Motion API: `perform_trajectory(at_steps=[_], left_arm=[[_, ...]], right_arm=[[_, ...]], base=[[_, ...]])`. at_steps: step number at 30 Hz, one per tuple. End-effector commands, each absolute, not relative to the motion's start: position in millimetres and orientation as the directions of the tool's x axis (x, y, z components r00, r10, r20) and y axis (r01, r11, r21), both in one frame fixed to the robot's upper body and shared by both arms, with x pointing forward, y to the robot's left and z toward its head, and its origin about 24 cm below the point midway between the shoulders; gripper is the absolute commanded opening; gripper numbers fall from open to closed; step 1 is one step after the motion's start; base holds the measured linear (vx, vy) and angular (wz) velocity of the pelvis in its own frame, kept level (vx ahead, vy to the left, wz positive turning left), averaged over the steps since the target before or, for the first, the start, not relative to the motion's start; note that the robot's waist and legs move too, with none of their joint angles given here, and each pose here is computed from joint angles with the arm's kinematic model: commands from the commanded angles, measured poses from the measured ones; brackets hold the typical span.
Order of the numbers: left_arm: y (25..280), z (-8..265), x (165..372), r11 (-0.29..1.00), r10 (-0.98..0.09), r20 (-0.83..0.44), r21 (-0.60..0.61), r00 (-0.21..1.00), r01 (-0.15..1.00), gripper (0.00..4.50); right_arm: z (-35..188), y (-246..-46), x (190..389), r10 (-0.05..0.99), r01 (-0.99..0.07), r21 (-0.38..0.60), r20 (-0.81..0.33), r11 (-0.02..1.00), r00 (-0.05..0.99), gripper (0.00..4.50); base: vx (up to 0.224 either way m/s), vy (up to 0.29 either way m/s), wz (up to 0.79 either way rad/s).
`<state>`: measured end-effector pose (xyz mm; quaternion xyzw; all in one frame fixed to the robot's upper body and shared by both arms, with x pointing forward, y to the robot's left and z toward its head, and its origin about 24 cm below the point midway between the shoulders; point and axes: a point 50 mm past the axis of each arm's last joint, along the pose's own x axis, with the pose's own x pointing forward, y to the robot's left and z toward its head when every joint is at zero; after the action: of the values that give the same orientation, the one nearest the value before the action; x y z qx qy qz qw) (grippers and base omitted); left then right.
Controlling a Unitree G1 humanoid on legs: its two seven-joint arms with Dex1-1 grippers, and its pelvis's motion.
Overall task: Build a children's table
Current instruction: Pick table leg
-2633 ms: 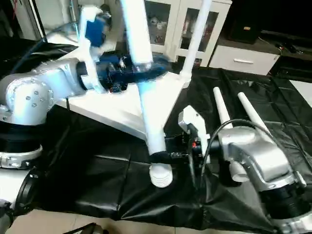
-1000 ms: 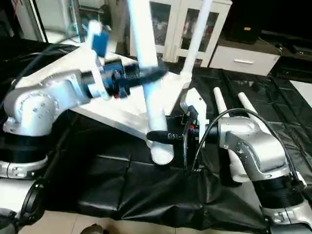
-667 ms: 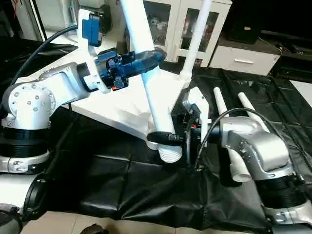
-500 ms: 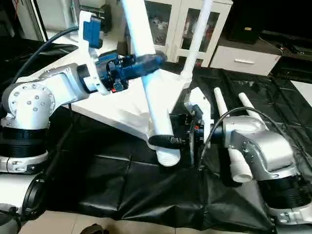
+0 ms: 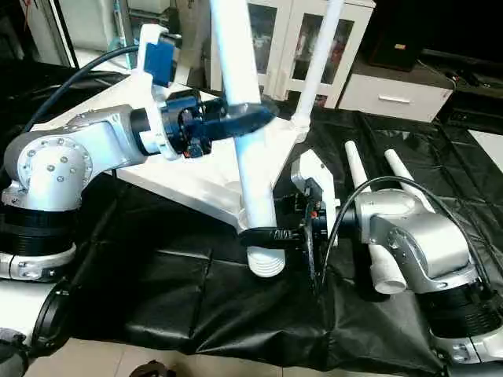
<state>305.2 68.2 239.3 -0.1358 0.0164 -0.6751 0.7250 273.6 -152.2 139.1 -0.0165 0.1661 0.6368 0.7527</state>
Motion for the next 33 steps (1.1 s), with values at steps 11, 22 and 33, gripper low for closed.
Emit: perform_trajectory(at_steps=[11,22,33], left_arm=[[59.0,240.0,297.6,0.001,-0.993,0.116,-0.158,0.019,0.987,1.72],[59.5,238.0,299.7,0.054,-0.996,0.060,-0.114,0.061,0.992,1.72],[81.5,233.9,304.0,0.111,-0.989,0.085,-0.133,0.123,0.985,3.07]], right_arm=[[139.1,-152.5,270.4,0.949,-0.968,0.185,-0.296,0.168,0.108,1.91],[137.1,-153.0,272.2,0.943,-0.966,0.165,-0.300,0.199,0.143,1.85],[140.0,-162.3,285.1,0.911,-0.923,0.114,-0.247,0.367,0.332,1.85]], base=[[0.000,0.000,0.00],[0.000,0.000,0.00],[0.000,0.000,0.00]])
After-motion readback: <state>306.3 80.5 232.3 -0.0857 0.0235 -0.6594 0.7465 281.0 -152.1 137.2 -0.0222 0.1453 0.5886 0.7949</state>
